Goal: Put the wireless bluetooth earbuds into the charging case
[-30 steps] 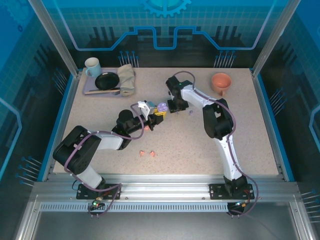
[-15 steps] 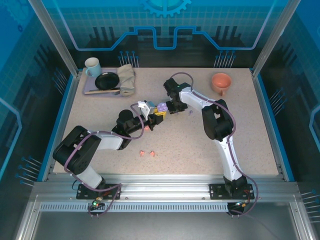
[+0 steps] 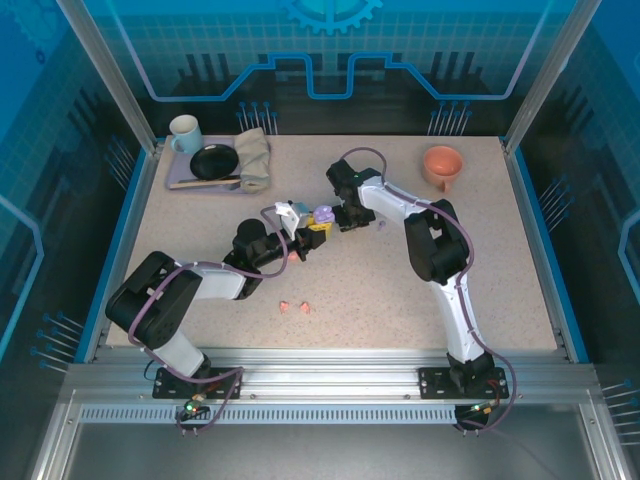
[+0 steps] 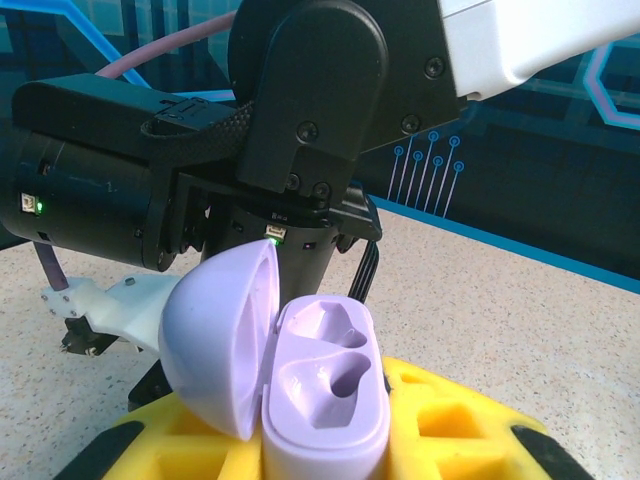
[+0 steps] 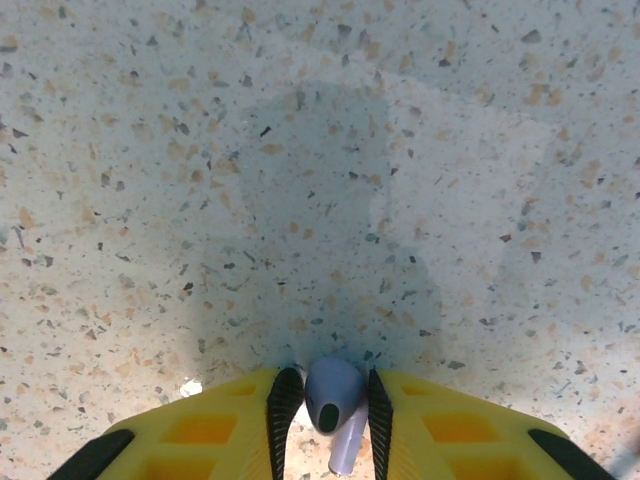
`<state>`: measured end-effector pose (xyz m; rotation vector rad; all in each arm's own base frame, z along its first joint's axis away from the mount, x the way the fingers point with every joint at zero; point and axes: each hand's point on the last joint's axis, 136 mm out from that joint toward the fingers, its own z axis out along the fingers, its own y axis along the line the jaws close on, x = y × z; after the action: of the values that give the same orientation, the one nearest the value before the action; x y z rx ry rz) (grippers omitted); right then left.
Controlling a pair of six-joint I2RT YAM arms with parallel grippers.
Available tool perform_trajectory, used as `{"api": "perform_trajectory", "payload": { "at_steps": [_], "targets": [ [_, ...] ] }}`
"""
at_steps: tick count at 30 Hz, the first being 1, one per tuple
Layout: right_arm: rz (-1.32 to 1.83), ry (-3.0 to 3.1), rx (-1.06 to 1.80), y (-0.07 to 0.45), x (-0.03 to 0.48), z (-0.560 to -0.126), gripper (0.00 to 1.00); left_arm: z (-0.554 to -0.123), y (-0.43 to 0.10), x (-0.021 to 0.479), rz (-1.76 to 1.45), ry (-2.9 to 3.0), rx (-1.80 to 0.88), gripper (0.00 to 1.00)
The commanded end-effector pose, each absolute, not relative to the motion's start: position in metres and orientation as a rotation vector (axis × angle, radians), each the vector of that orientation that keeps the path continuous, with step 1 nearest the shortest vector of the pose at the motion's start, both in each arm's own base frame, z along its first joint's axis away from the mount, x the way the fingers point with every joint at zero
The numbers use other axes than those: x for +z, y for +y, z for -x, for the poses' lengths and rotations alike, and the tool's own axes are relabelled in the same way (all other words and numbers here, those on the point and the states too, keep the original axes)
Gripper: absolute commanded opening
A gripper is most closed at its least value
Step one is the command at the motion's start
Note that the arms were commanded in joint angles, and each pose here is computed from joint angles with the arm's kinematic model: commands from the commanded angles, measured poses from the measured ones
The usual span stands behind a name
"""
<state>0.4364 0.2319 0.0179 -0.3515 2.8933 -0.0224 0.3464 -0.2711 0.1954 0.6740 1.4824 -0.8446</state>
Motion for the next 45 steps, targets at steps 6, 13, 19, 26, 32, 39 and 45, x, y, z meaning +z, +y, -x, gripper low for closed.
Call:
{"api": "perform_trajectory", "payload": {
  "at_steps": [6,13,19,26,32,39,45],
  "targets": [
    [0.369,2.962,-0.07,0.232,0.011,-0.416,0.31,-0.348,-0.27,0.211,-0.663,1.448,-0.859,0.0],
    [0.309,2.96,-0.089,0.229,0.005,-0.426,0.31,-0.348,-0.271,0.211,-0.661,1.45,-0.864,0.0],
    [0.305,2.958,-0.077,0.232,0.004,-0.433,0.3,-0.348,-0.271,0.21,-0.66,1.455,-0.867,0.0],
    [0.287,2.961,-0.073,0.232,0.001,-0.438,0.29,-0.348,-0.271,0.21,-0.661,1.457,-0.869,0.0],
    [0.269,2.969,-0.079,0.229,-0.003,-0.44,0.25,-0.348,-0.272,0.208,-0.663,1.461,-0.877,0.0],
    [0.238,2.965,-0.088,0.225,-0.005,-0.444,0.3,-0.347,-0.273,0.208,-0.667,1.461,-0.887,0.0],
    [0.217,2.96,-0.082,0.224,-0.004,-0.449,0.3,-0.347,-0.273,0.208,-0.668,1.463,-0.888,0.0]
  ]
}}
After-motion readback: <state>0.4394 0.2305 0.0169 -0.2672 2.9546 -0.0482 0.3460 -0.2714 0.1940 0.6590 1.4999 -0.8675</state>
